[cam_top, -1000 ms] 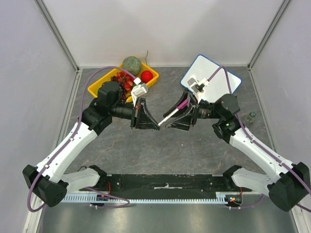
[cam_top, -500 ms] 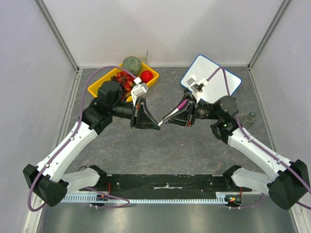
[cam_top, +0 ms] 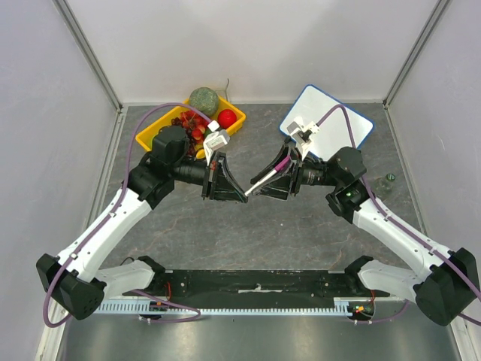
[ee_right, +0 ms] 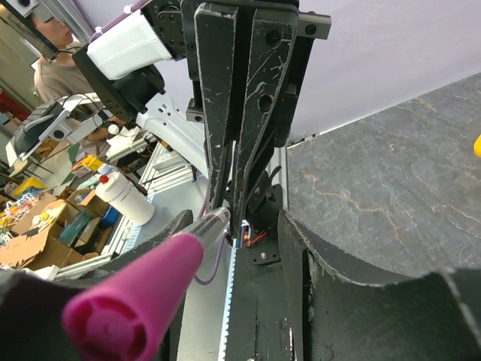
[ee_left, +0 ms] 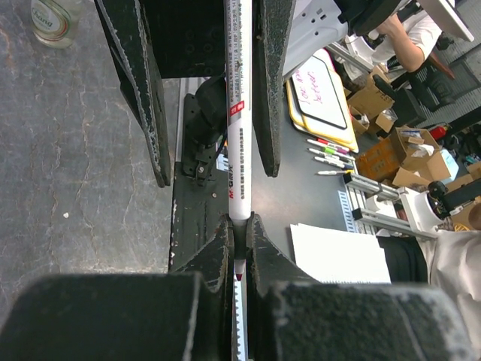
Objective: Write a sentence on the whiteboard
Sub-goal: Pick up the whiteboard marker at the center of the board.
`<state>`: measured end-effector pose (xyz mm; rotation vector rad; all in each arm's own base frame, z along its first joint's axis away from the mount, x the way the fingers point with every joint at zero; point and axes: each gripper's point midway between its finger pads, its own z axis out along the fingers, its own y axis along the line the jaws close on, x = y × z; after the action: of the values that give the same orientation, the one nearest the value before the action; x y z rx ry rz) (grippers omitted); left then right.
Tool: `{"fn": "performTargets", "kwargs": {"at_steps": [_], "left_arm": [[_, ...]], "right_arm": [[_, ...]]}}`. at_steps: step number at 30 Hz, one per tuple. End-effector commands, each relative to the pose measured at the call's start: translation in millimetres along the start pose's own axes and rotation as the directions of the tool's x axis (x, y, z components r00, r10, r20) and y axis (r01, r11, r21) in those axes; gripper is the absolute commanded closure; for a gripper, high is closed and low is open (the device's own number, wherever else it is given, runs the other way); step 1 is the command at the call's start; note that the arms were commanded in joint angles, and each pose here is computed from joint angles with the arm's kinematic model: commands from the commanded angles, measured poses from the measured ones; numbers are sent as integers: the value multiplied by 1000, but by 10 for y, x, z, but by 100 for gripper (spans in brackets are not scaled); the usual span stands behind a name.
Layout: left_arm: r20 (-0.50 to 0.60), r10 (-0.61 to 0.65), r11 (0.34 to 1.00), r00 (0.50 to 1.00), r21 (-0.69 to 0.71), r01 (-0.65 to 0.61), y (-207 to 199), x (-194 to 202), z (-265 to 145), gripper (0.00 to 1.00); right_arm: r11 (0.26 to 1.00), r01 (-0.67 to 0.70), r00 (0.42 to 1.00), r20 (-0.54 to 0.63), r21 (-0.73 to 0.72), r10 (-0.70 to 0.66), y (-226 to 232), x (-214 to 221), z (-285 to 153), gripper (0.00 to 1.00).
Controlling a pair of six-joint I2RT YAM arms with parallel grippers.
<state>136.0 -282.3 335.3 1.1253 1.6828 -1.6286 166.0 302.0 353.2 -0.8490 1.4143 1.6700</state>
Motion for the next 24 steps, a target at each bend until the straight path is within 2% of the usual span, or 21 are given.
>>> {"fn": "performTargets", "kwargs": {"at_steps": [1,6,11,20,24], "left_arm": [[2,19,999,1000,30,-19,-76,6,-17,98],[1,15,1000,1000,27,-15,-83,41,-25,98],[0,13,1000,1000,25,-13,-81,64,-28,98],[-1,15,999,1000,28,-15,-98,65,-31,98],[-1,14,1000,1000,25,-14,-90,73,-34,98]], "right_arm": [[998,57,998,38,3,-57,107,-162,0,45],[998,67,996,56,6,-67,150,-226,-4,47],[998,62,997,43,5,-63,148,-202,-7,65],[998,65,998,-8,5,-65,127,-92,-29,63],[997,71,997,-13,5,-71,141,-90,-37,66]]}}
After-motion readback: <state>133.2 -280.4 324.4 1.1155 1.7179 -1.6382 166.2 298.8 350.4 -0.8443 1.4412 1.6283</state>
